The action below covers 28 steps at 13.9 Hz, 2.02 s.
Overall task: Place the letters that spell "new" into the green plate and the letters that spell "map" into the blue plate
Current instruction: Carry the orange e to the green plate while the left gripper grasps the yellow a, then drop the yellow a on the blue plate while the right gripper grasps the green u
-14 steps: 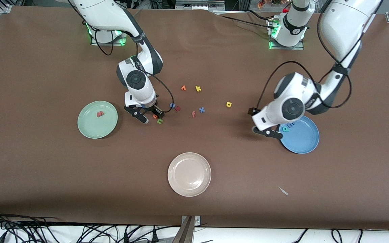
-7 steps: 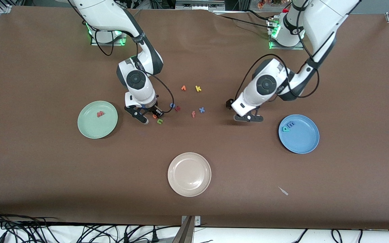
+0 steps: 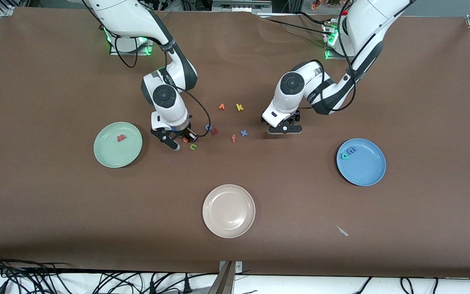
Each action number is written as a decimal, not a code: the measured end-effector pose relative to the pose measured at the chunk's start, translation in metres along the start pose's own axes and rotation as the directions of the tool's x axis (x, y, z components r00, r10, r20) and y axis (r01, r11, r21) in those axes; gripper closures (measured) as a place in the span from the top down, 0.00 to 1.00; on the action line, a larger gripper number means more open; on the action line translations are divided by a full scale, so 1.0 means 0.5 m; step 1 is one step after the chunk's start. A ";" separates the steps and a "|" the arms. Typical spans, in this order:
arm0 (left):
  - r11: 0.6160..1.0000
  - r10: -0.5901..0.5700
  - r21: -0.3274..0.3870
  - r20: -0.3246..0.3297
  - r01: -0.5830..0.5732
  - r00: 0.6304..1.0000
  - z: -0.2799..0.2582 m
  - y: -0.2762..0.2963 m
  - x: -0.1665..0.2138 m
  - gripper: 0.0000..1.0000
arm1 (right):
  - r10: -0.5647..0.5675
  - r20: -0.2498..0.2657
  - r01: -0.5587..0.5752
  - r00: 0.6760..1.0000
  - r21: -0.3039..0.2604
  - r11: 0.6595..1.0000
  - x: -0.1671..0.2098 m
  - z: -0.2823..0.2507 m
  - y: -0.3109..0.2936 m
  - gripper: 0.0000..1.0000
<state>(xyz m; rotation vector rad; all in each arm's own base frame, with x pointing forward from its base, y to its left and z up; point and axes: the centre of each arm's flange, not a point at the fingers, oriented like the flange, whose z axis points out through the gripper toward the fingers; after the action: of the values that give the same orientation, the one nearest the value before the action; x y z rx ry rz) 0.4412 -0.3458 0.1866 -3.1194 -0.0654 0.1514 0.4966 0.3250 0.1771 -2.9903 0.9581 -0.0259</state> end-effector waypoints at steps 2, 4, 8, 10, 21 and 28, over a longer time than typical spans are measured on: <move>1.000 0.000 -0.002 0.009 0.000 1.000 0.010 0.002 -0.001 0.97 | -0.005 0.000 0.005 1.000 -0.003 1.000 0.003 -0.001 0.001 0.29; 1.000 0.000 -0.007 0.016 0.000 1.000 0.018 0.005 -0.001 0.92 | -0.026 0.002 0.026 1.000 -0.032 0.999 0.027 -0.008 0.011 0.29; 1.000 0.002 -0.012 0.023 -0.002 1.000 0.028 0.009 -0.002 0.72 | -0.110 0.043 0.115 0.993 -0.127 0.985 0.123 -0.102 0.031 0.29; 1.000 -0.002 -0.016 0.019 0.002 1.000 0.025 0.010 0.005 0.68 | -0.169 0.076 0.180 0.983 -0.162 0.970 0.177 -0.151 0.067 0.29; 1.000 -0.012 -0.025 0.024 0.012 1.000 0.032 0.013 0.020 0.57 | -0.319 0.067 0.326 0.945 -0.161 0.931 0.305 -0.095 0.294 0.36; 1.000 -0.012 -0.027 0.019 0.012 1.000 0.028 0.013 0.024 0.35 | -0.291 0.053 0.296 0.955 -0.142 0.945 0.271 -0.095 0.275 0.71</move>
<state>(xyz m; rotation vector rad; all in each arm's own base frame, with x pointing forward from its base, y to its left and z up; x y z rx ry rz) 0.4521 -0.3517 0.1715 -3.1445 -0.0875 0.1805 0.5263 0.1344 0.2255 -3.2312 0.5241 0.0964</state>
